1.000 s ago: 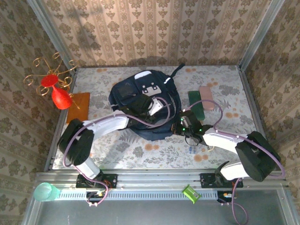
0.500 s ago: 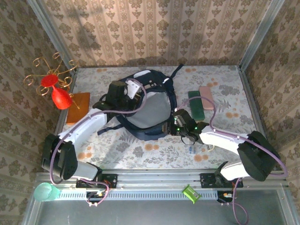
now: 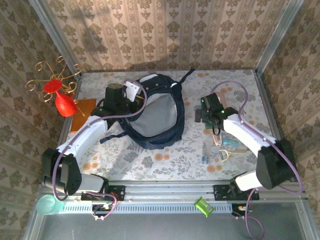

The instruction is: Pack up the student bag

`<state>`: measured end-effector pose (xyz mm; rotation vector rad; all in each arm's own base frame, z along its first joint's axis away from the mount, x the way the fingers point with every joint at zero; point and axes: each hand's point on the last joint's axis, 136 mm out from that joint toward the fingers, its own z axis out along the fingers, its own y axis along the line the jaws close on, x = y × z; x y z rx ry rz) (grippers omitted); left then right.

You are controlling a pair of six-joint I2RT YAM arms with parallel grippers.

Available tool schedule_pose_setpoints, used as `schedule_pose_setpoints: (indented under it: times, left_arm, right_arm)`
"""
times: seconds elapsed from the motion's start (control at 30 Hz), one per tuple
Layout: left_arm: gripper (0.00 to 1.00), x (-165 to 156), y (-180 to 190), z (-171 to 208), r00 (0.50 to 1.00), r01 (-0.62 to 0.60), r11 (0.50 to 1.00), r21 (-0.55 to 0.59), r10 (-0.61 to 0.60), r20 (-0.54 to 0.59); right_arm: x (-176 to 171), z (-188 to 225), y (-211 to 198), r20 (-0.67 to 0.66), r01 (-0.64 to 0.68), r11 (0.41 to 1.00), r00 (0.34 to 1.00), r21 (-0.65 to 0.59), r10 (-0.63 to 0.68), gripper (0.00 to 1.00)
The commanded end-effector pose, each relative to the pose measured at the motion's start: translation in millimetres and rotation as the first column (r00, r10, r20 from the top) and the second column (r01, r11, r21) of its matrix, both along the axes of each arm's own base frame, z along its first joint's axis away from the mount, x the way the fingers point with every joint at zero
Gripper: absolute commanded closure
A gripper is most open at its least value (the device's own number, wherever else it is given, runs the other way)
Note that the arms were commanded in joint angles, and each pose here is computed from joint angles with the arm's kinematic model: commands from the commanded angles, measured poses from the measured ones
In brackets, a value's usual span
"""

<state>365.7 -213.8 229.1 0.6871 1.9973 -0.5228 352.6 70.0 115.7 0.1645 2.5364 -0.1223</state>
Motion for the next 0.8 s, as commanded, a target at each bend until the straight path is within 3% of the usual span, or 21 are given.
schedule_pose_setpoints:
  times: [0.0, 0.2, 0.3, 0.57, 0.7, 0.77]
  left_arm:
    - [1.0, 5, 1, 34, 0.997, -0.017, 0.996, -0.085, 0.023, 0.079]
    - [1.0, 4, 1, 32, 0.997, -0.02, 0.996, -0.087, 0.027, 0.074]
    - [1.0, 4, 0, 30, 0.997, -0.019, 0.996, -0.086, 0.026, 0.071]
    - [1.0, 6, 1, 27, 0.997, -0.027, 0.997, -0.072, 0.032, 0.068]
    - [1.0, 6, -1, 25, 0.998, -0.028, 0.997, -0.077, 0.033, 0.06]
    - [1.0, 7, 0, 25, 0.998, -0.037, 0.995, -0.088, 0.042, 0.053]
  right_arm:
    - [-3, -25, -19, -0.133, 0.01, 0.999, 0.991, -0.047, -0.016, 0.0]
    - [16, -63, -23, -0.249, 0.037, 0.999, 0.967, -0.03, -0.043, 0.0]
    - [24, -81, -22, -0.301, 0.036, 0.999, 0.953, 0.004, -0.033, 0.05]
    - [38, -100, -3, -0.34, 0.024, 0.995, 0.94, 0.094, 0.009, 0.29]
    - [40, -94, 4, -0.313, 0.015, 0.991, 0.95, 0.132, 0.027, 0.47]
    - [38, -81, 13, -0.273, -0.008, 0.985, 0.96, 0.175, 0.057, 0.5]
